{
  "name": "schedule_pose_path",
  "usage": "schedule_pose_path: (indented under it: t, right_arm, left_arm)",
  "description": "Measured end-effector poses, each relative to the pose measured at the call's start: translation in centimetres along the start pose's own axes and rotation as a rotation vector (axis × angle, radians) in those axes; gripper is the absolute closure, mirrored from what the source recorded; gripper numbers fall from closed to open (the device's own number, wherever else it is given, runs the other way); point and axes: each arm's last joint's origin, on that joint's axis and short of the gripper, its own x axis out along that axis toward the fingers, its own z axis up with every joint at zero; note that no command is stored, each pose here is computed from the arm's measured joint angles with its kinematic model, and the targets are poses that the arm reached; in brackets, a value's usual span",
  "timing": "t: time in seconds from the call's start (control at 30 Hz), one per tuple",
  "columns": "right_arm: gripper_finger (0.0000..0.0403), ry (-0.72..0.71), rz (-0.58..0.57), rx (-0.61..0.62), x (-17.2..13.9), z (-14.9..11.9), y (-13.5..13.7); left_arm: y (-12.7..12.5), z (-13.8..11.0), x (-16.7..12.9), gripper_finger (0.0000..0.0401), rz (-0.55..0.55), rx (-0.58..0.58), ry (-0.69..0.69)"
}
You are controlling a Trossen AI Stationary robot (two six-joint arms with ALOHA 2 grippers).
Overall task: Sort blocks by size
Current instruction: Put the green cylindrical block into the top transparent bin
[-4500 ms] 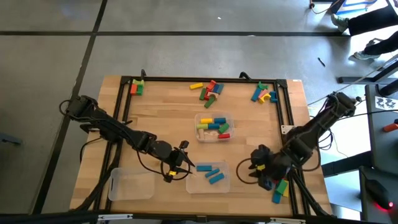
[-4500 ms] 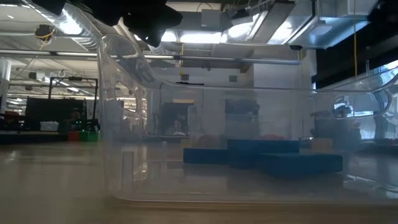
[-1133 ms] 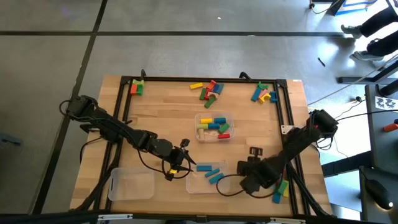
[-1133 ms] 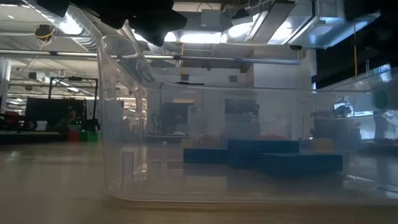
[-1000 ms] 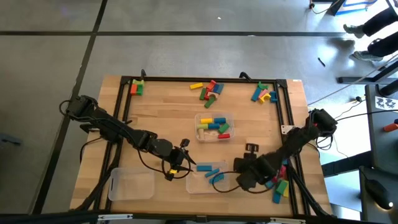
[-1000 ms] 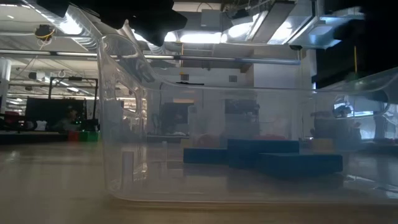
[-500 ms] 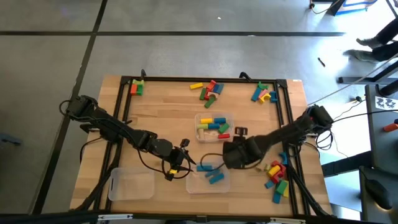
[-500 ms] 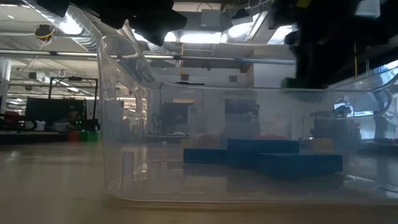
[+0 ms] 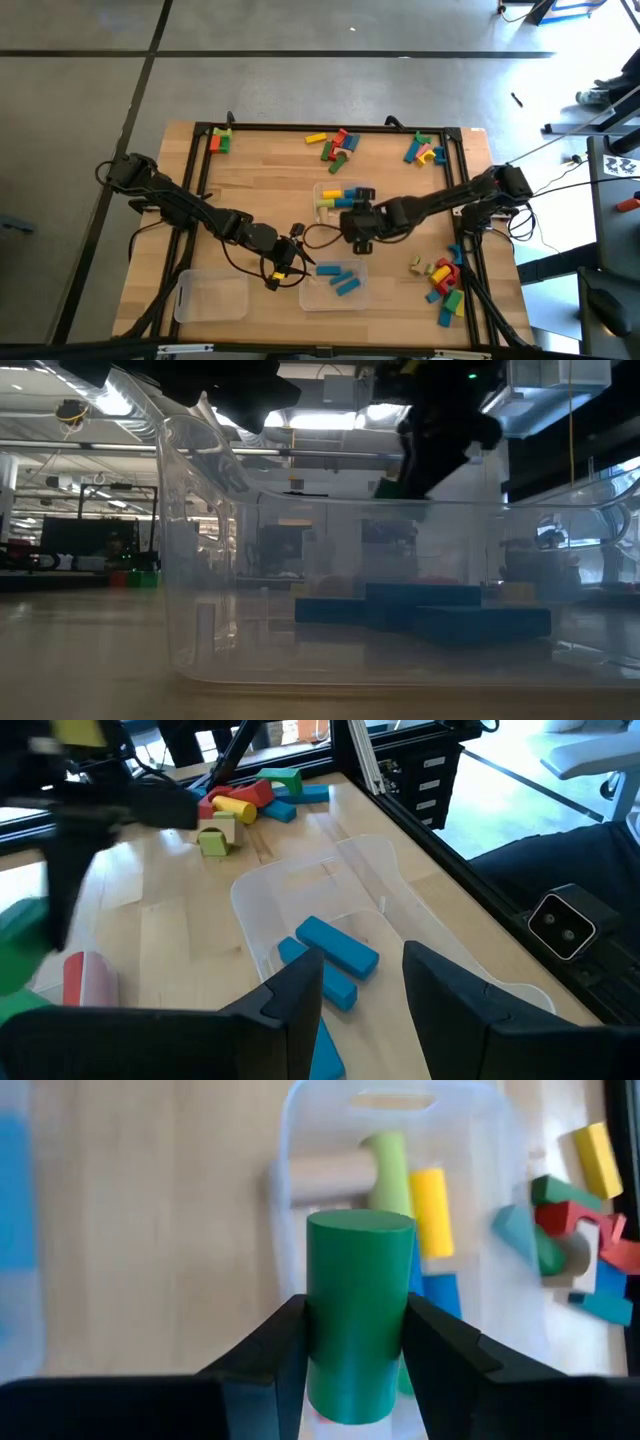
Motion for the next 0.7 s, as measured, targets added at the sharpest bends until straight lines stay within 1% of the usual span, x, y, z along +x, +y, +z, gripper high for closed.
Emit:
schedule_pose_path:
  t: [0.23,0.3,0.4,0.57,0.7]
  right_arm:
    - [0.0262,-0.061,-0.006,0.025,1.3,0.8,-2.3]
    - [0.0262,-0.074,0.025,0.016,1.8,0.7,-2.6]
    - [0.0262,-0.075,0.048,0.013,2.8,0.2,-2.9]
    - [0.0261,-0.045,0.038,0.025,4.1,-1.0,-3.3]
    - [0.0243,-0.037,0.038,0.023,4.6,-1.6,-3.0]
  left_arm:
    - [0.0,0.0,0.0,0.0266,0.000,0.000,0.002]
    - [0.0,-0.1,0.0,0.0266,-0.001,0.000,0.007]
    - [0.0,-0.1,0.0,0.0266,-0.001,-0.001,0.010]
    - [0.0,-0.1,0.0,0.0266,-0.001,-0.002,0.009]
    - [0.0,-0.1,0.0,0.0266,-0.001,-0.001,0.009]
